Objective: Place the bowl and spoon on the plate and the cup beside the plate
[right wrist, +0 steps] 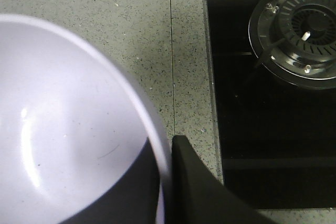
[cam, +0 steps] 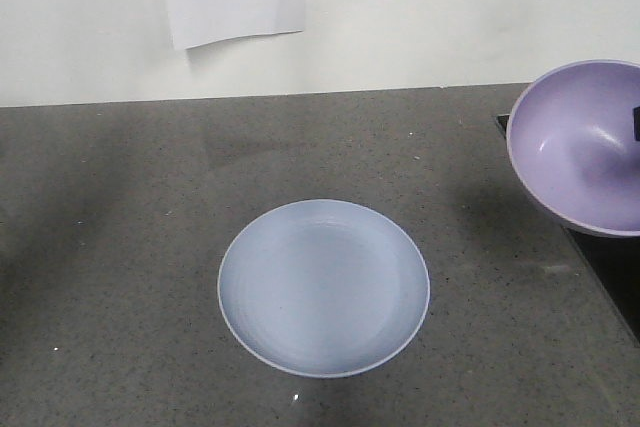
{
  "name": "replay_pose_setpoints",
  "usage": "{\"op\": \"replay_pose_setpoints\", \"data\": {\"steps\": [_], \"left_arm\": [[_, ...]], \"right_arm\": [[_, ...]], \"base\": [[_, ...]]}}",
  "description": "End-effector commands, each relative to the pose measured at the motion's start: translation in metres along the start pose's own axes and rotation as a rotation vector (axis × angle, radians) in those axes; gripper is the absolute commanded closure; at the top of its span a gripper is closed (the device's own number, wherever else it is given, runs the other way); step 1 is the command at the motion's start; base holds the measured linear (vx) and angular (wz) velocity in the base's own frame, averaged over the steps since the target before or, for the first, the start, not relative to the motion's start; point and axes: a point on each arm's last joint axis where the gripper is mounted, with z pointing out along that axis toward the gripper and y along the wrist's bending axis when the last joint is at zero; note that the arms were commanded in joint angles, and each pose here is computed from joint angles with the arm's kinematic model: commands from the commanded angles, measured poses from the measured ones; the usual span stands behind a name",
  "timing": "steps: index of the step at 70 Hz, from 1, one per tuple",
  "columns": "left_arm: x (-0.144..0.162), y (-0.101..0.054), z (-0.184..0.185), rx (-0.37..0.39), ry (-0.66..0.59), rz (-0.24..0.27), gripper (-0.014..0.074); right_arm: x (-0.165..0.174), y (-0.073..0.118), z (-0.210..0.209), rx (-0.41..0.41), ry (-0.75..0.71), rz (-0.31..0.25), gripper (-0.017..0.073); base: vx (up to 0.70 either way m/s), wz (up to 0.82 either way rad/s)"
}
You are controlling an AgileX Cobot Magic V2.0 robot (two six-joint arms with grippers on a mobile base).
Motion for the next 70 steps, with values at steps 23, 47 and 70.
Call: {"op": "replay_pose_setpoints", "data": {"steps": [23,47,70], "left_arm": [[-0.0082,-0.0022,-0.0095,0.02,-0.087,-0.009,0.06],[-0.0082,-0.0022,-0.0095,0.02,-0.087,-0.009,0.06],[-0.0082,-0.0022,-0.0095,0.02,-0.087,-0.009,0.06]], "right_arm": [[-0.0085,0.0004,-0.0142,-0.004,-0.105,-0.002,0.0569],[-0.0085,0.0004,-0.0142,-0.004,-0.105,-0.002,0.0569],[-0.0085,0.0004,-0.0142,-0.004,-0.105,-0.002,0.0569]], "base": [[0.04,0.04],[0.0,0.01],[0.0,0.0]]}}
